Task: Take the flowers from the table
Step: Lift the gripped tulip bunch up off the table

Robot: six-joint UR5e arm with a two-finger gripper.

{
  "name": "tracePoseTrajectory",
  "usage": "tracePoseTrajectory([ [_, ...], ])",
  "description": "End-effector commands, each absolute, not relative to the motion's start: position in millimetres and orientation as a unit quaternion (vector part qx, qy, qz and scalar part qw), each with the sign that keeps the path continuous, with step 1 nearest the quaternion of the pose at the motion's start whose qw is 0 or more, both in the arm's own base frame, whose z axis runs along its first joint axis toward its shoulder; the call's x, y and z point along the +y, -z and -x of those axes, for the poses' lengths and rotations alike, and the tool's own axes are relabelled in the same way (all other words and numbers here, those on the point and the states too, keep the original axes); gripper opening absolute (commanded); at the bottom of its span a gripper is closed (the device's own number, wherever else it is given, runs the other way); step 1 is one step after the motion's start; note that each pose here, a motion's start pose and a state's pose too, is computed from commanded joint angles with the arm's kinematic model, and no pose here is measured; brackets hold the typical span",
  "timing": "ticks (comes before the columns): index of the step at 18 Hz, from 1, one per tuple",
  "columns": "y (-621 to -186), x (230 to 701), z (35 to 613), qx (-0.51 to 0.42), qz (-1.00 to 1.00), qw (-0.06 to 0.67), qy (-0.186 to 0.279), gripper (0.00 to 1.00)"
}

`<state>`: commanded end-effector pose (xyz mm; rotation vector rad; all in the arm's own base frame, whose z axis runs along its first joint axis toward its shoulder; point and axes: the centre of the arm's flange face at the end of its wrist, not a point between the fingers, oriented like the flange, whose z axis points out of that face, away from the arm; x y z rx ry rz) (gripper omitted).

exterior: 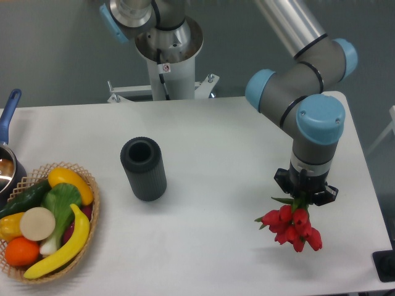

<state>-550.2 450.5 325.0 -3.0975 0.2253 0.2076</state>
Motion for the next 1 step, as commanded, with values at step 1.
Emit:
tracePoseTrajectory([
  [1, -324.5, 449.3, 549.4, 0.073, 0.995, 0.006, -0.069, 0.0],
])
